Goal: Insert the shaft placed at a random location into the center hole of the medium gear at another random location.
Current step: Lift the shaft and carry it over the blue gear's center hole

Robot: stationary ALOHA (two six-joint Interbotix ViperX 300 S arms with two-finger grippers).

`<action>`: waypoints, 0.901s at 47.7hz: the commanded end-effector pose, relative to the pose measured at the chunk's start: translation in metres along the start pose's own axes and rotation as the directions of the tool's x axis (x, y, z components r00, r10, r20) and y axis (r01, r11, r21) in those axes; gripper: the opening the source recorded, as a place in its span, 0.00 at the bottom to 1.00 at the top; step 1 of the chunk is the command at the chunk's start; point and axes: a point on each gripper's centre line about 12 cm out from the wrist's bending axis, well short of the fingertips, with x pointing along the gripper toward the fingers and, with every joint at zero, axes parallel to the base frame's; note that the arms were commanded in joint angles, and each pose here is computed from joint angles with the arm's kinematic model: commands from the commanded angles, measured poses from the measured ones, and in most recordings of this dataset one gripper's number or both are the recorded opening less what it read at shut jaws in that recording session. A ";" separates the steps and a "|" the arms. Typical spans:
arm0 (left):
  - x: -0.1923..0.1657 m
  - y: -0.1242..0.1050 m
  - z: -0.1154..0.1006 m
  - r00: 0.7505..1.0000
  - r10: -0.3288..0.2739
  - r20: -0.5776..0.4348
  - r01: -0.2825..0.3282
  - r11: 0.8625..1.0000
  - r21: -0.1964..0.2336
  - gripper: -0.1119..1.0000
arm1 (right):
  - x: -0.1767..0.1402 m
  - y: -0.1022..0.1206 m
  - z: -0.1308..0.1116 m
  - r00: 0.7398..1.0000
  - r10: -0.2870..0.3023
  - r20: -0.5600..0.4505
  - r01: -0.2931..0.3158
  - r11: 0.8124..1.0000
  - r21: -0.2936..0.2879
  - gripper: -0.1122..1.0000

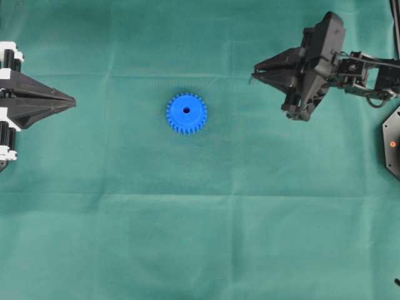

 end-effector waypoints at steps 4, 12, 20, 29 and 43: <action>0.002 0.000 0.007 1.000 0.001 0.015 -0.001 1.000 0.000 0.10 | 0.013 0.013 0.018 0.999 0.036 0.032 -0.035 0.999 -0.027 0.22; 0.002 0.000 0.006 1.000 0.001 0.014 -0.001 1.000 0.001 0.10 | 0.032 0.025 0.029 0.997 0.065 0.036 -0.064 0.997 -0.041 0.22; 0.002 0.000 0.007 1.000 0.001 0.015 -0.001 1.000 0.001 0.10 | 0.051 0.038 0.042 0.995 0.094 0.044 -0.091 0.994 -0.057 0.22; 0.002 0.000 0.006 1.000 0.001 0.014 -0.001 1.000 0.000 0.10 | 0.068 0.051 0.052 0.992 0.120 0.050 -0.116 0.991 -0.069 0.22; 0.002 0.000 0.006 1.000 0.001 0.014 -0.001 1.000 0.000 0.10 | 0.089 0.062 0.061 0.989 0.137 0.051 -0.133 0.988 -0.080 0.22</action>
